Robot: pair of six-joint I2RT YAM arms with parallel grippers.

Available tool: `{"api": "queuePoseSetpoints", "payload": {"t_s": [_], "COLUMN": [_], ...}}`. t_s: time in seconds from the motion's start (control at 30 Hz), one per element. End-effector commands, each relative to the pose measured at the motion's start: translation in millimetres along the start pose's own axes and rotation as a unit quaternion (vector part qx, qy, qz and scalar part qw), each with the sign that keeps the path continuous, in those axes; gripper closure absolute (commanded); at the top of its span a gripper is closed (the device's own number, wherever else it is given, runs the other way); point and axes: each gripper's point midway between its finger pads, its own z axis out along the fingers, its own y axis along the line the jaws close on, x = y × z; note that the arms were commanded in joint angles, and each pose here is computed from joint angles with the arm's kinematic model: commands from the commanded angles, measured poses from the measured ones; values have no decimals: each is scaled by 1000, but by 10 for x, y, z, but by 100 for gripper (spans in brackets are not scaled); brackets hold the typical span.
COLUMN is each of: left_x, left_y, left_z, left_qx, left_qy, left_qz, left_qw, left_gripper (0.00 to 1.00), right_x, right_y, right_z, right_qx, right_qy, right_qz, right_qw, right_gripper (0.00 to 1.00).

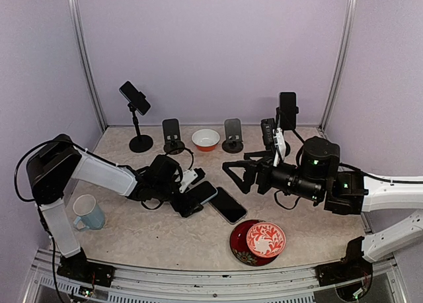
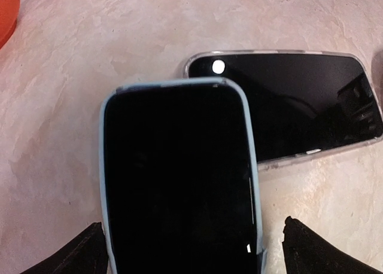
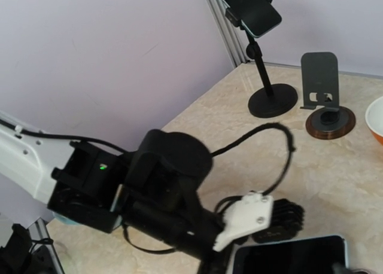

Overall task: Place the phone on the phone stand
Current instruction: Pick up the phone from the phone.

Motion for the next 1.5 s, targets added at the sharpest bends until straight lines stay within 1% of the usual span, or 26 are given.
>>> {"api": "queuePoseSetpoints", "payload": {"t_s": [0.0, 0.13, 0.33, 0.63, 0.77, 0.83, 0.9, 0.93, 1.07, 1.13, 1.2, 1.3, 1.47], "left_x": [-59, 4, 275, 357, 412, 423, 394, 364, 96, -77, -268, -524, -826], "left_y": [99, 93, 52, -14, -67, -90, -110, -113, -84, -97, -133, -201, -230], "left_z": [-239, -237, -134, -54, 61, 87, 74, 51, -131, -225, -335, -497, -794], "left_qx": [-11, -11, -3, 18, 27, 23, 22, 19, -5, -25, -63, -120, -174], "left_qy": [-32, -29, 6, 25, 55, 60, 58, 54, 3, -22, -44, -82, -148], "left_qz": [-25, -31, -38, -42, -37, -30, -27, -24, -21, -19, 0, 22, 3], "left_qw": [999, 999, 999, 999, 997, 997, 998, 998, 1000, 999, 997, 989, 974], "left_gripper": [1, 1, 1, 1, 16, 23, 28, 31, 34, 35, 35, 36, 42], "right_x": [-96, -110, -76, -10, 7, 27, 44, 50, 101, 118, 136, 179, 272], "right_y": [68, 92, 118, 129, 117, 69, 7, -28, -215, -324, -418, -531, -530], "right_z": [32, 66, 110, 123, 97, 92, 86, 77, 52, 38, 32, 55, 135], "right_qx": [-12, -15, -23, -29, -29, -17, 1, 12, 63, 95, 123, 162, 178], "right_qy": [-8, -7, -3, 8, 8, 9, 15, 17, 22, 23, 20, 23, 47], "right_qz": [5, 0, 1, 9, 19, 26, 34, 38, 46, 69, 96, 132, 184], "right_qw": [1000, 1000, 1000, 1000, 999, 999, 999, 999, 997, 993, 987, 978, 966], "right_gripper": [0, 0, 0, 0, 0, 0, 0, 0, 0, 0, 0, 0, 0]}}
